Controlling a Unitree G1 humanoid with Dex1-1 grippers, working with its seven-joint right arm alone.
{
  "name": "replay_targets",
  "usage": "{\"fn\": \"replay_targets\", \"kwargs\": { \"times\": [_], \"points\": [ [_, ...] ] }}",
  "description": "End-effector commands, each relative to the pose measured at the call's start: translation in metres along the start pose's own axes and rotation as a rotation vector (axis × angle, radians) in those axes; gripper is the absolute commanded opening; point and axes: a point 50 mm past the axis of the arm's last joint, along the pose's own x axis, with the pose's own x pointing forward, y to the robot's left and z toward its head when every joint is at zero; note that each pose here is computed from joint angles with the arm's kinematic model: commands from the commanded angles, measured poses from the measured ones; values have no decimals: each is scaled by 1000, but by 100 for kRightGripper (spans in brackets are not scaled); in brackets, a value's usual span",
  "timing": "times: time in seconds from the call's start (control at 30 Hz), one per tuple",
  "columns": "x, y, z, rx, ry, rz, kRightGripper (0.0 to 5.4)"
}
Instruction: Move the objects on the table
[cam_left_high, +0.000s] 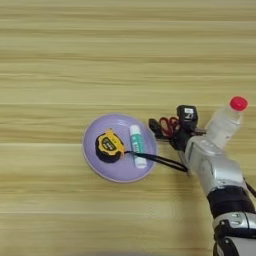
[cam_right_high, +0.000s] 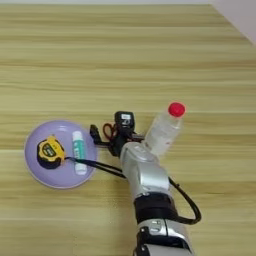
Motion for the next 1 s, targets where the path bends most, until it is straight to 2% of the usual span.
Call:
{"fn": "replay_targets", "kwargs": {
  "times": [0.03, 0.43, 0.57, 0.63, 0.77, 1.0],
  "points": [
    [-2, 15, 32, -70, -125, 66, 537],
    [-10, 42, 15, -232, -83, 183, 537],
    [-10, 44, 7, -357, -69, 174, 537],
    [-10, 43, 4, -383, -56, 167, 537],
    [-8, 41, 3, -407, -56, 149, 537],
    [-7, 43, 0, -383, -41, 164, 537]
  ]
}}
